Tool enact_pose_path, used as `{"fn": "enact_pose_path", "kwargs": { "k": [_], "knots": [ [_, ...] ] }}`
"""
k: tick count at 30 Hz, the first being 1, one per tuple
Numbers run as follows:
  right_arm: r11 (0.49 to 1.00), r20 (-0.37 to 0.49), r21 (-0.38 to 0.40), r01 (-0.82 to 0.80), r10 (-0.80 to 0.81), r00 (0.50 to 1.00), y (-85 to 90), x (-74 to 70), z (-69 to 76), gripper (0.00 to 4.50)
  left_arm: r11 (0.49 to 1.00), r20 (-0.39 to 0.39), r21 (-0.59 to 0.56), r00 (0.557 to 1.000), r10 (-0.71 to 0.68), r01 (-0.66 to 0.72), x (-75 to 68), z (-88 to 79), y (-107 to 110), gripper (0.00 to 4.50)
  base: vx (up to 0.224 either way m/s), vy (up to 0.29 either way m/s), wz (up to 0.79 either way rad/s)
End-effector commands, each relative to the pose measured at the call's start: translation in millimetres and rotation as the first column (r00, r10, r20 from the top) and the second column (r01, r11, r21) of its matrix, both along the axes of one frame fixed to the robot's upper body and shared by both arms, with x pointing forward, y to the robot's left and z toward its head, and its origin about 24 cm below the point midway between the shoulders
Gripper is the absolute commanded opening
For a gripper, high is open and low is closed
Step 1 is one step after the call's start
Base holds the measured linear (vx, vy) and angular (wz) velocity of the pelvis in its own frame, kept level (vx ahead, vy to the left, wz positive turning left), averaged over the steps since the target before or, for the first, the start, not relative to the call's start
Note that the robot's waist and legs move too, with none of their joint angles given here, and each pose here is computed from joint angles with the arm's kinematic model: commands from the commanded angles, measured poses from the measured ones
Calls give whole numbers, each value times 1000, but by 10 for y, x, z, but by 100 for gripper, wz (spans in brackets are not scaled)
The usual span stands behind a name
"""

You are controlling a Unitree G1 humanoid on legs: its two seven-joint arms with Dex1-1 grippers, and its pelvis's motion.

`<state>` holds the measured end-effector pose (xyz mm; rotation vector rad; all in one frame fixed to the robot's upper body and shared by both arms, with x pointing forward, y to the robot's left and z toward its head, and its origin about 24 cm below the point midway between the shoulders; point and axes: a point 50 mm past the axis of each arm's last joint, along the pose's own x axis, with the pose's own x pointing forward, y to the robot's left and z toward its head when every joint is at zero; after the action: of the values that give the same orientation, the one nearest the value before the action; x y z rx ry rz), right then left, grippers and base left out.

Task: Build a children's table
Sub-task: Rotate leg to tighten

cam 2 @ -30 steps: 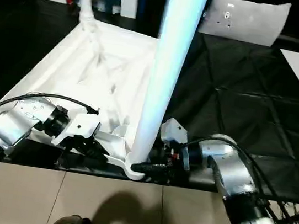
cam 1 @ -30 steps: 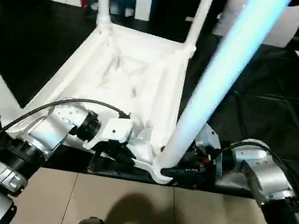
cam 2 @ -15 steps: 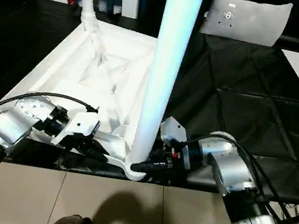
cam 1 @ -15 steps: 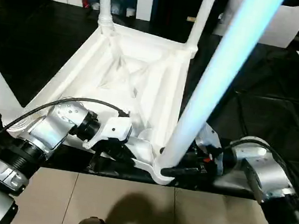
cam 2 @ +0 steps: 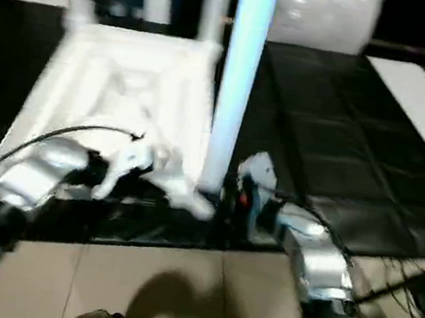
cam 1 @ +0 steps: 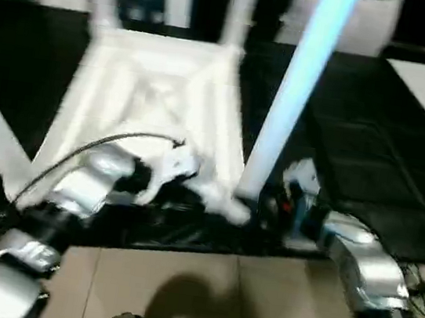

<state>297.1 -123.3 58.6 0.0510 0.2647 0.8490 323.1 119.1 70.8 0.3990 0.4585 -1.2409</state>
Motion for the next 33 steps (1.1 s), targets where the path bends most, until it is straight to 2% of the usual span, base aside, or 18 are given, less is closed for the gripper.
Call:
{"fn": "enact_pose_path", "kwargs": {
  "k": [1, 4, 6, 8, 9, 11, 14, 16, 17, 18, 19, 20, 24, 25, 27, 29, 30, 33],
  "knots": [
    [993, -91, 100, -69, 78, 993, 665, -63, -35, 204, 989, 56, -81, 990, 125, -121, 110, 51, -353, 0, 0, 0, 0],
    [991, -108, 73, 109, -101, 989, 794, 71, -59, 204, 962, 88, -112, 962, 258, -248, 218, 95, -471, 0, 0, 0, 0],
    [986, -106, 57, 156, -149, 983, 821, 110, -64, 204, 958, 96, -114, 957, 275, -264, 233, 101, -506, 0, 0, 0, 0],
    [960, -114, 45, 277, -271, 956, 834, 204, -57, 204, 960, 129, -96, 953, 273, -262, 241, 103, -569, 0, 0, 0, 0],
    [957, -106, 48, 286, -280, 954, 826, 216, -44, 258, 965, 140, -84, 956, 258, -249, 233, 97, -581, 0, 0, 0, 0],
    [954, -41, 34, 299, -298, 954, 754, 222, -15, 270, 967, 145, -62, 956, 255, -248, 231, 69, -536, 0, 0, 0, 0],
    [942, -47, 70, 327, -325, 945, 668, 222, -8, 291, 970, 141, -43, 960, 242, -238, 217, 39, -483, 0, 0, 0, 0],
    [943, 1, 59, 328, -329, 944, 511, 216, -11, 323, 975, 141, -19, 965, 222, -221, 192, 6, -406, 0, 0, 0, 0],
    [943, 1, 59, 328, -329, 944, 511, 216, -11, 323, 975, 141, -19, 965, 222, -221, 192, 6, -406, 0, 0, 0, 0],
    [945, 25, 56, 322, -323, 946, 446, 211, -9, 329, 977, 143, -13, 967, 213, -213, 184, -8, -376, 0, 0, 0, 0],
    [955, 78, 53, 294, -297, 952, 276, 191, 10, 340, 986, 146, -5, 975, 166, -167, 150, -34, -311, 0, 0, 0, 0],
    [955, 78, 53, 294, -297, 952, 276, 191, 10, 354, 986, 146, -5, 975, 166, -167, 150, -34, -311, 0, 0, 0, 0],
    [975, 151, 67, 210, -218, 964, 50, 138, 76, 372, 995, 149, 8, 984, 98, -100, 98, -64, -226, 0, 0, 0, 0],
    [984, 174, 67, 167, -176, 969, -6, 111, 103, 397, 997, 155, 16, 985, 69, -73, 84, -68, -202, 0, 0, 0, 0],
    [1000, 225, 21, 14, -18, 974, -191, 30, 173, 407, 999, 150, 32, 988, -43, 38, 26, -64, -134, 0, 0, 0, 0],
    [997, 223, 8, -73, 69, 972, -285, -3, 218, 415, 994, 129, 29, 986, -104, 102, -12, -46, -97, 0, 0, 0, 0],
    [993, 218, 7, -119, 115, 969, -309, -19, 243, 440, 991, 115, 28, 984, -135, 133, -32, -37, -81, 0, 0, 0, 0],
    [968, 201, -16, -250, 248, 948, -364, -61, 294, 440, 974, 74, 44, 972, -224, 221, -88, -22, -22, 0, 0, 0, 0]
  ]
}}
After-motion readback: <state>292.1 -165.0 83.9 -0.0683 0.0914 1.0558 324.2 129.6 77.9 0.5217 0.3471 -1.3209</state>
